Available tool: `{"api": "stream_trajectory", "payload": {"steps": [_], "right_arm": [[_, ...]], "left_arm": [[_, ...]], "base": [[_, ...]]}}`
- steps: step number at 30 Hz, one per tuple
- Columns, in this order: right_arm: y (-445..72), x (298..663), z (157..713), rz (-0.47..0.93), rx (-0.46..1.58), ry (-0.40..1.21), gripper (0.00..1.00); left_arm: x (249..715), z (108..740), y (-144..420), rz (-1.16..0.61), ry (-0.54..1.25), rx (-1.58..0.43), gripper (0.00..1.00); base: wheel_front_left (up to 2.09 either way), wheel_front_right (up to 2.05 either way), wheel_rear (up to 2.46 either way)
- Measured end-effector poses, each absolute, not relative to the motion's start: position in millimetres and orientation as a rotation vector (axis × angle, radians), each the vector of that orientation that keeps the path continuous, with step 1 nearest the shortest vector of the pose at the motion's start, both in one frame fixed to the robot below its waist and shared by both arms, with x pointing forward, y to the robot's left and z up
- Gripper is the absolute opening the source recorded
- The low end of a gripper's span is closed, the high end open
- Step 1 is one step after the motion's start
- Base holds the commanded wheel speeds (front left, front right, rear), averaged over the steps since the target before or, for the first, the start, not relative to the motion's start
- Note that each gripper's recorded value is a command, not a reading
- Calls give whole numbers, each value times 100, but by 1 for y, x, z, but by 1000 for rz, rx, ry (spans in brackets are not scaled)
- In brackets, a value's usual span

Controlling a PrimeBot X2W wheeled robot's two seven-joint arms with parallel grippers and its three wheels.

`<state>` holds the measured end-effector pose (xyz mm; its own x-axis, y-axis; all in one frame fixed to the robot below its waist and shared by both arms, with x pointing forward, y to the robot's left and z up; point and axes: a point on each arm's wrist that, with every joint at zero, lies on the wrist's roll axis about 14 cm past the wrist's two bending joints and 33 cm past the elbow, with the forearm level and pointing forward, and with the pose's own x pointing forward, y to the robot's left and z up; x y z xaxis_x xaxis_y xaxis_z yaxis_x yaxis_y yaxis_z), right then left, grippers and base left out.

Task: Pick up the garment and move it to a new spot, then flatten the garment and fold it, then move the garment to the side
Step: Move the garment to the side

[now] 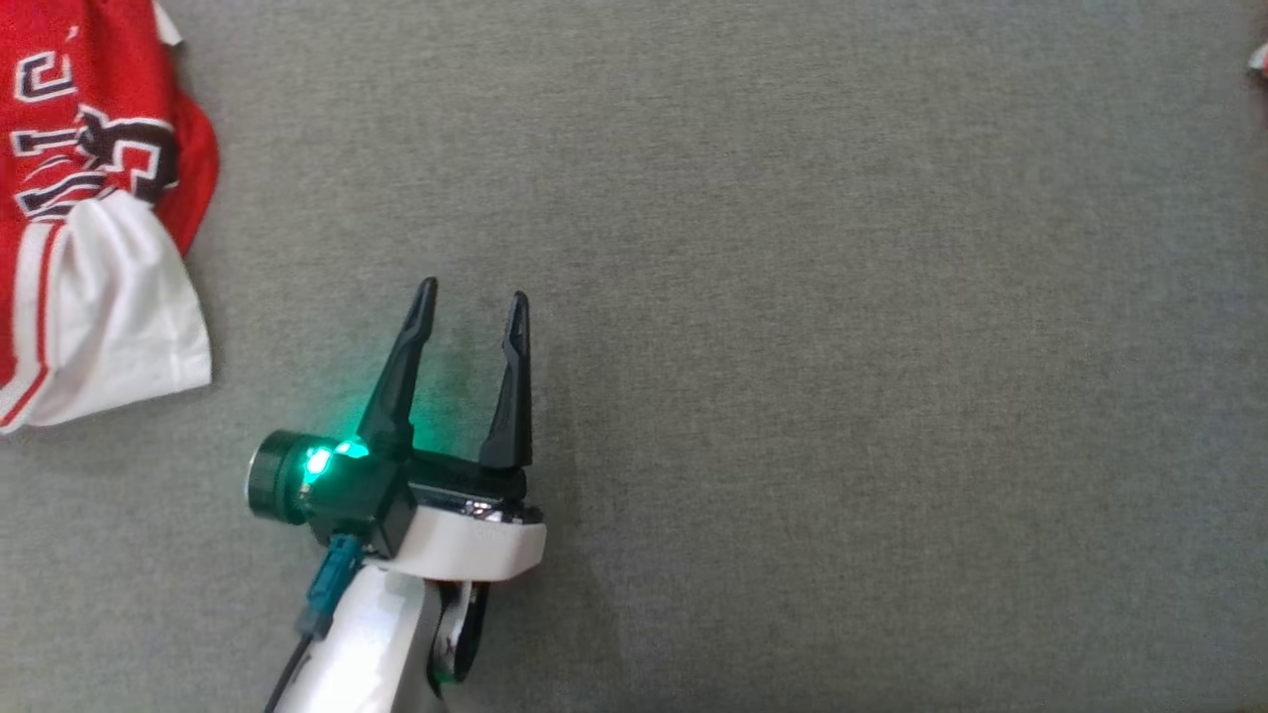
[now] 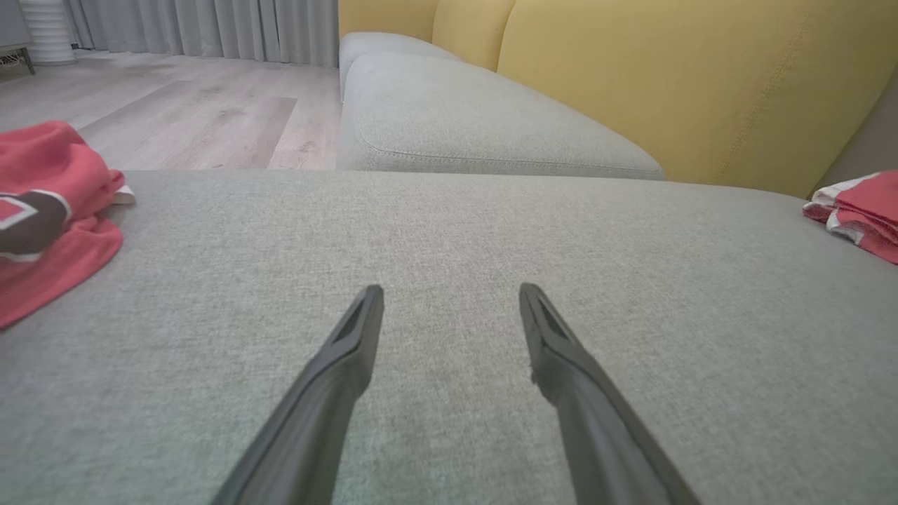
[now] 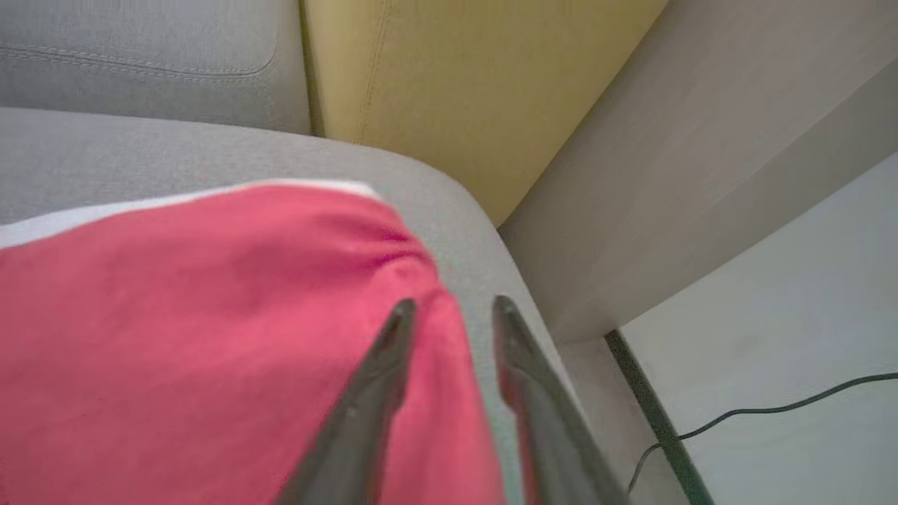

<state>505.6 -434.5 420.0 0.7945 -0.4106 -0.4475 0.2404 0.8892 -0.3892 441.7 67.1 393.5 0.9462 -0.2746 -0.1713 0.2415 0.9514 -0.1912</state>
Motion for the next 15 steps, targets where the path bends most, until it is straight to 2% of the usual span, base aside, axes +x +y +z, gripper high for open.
{"api": "stream_trajectory", "payload": {"steps": [3,7,15], "right_arm": [[-430,501,426,-369,-339,539,100],[-397,493,423,-327,-308,509,100],[-284,478,414,-100,-196,434,100]], "left_arm": [[440,400,69,-255,188,-170,100],[435,413,77,-232,160,-154,100],[406,429,108,-123,149,-132,100]], "base": [[0,0,0],[0,0,0],[0,0,0]]}}
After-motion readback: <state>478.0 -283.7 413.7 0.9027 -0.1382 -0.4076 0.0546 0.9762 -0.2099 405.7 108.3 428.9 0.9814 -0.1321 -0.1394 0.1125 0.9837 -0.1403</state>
